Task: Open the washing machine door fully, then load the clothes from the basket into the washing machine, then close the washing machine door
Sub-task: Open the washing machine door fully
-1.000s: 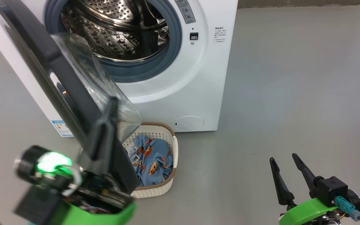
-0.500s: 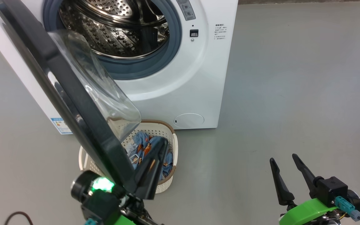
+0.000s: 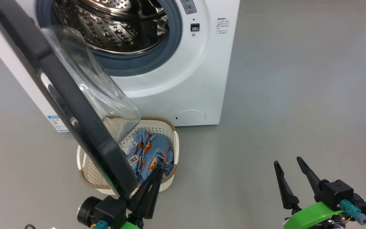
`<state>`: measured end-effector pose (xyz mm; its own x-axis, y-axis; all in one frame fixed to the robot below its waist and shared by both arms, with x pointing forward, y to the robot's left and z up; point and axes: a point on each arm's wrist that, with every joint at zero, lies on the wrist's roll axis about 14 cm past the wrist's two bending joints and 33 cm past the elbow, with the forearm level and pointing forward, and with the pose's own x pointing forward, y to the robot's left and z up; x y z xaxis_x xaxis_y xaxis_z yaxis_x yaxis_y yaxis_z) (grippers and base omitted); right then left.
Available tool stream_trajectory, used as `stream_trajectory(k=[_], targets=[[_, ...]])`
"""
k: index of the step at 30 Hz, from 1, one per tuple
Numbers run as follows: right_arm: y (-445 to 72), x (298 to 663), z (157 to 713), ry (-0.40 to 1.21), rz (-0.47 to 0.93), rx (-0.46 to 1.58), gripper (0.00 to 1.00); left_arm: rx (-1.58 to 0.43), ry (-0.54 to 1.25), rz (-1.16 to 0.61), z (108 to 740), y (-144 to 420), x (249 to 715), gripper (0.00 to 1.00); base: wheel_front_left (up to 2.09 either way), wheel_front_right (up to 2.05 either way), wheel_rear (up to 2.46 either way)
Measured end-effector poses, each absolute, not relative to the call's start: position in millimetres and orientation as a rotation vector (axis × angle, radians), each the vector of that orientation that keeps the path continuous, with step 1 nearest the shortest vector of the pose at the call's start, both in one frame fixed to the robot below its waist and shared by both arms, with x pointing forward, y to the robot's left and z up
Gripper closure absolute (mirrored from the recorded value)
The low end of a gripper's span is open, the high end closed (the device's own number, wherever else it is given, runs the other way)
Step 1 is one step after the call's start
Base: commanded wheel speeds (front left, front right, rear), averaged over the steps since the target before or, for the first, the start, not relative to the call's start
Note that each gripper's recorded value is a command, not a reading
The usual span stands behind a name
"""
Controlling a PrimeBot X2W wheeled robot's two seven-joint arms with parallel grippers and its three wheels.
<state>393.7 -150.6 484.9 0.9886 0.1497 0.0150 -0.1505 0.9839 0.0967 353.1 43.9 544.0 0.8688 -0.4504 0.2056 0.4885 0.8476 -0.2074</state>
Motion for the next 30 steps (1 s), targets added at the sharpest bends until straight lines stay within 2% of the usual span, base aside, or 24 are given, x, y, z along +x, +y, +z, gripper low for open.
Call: stream_trajectory(k=[16, 30], targets=[[-158, 396, 470, 0.033, 0.128, 0.104, 0.0, -0.284, -0.112, -0.433, 530, 57, 383, 1.0, 0.0, 0.0, 0.0], [-135, 403, 466, 0.047, 0.193, 0.114, 0.0, -0.306, -0.109, -0.345, 528, 80, 382, 1.0, 0.0, 0.0, 0.0]])
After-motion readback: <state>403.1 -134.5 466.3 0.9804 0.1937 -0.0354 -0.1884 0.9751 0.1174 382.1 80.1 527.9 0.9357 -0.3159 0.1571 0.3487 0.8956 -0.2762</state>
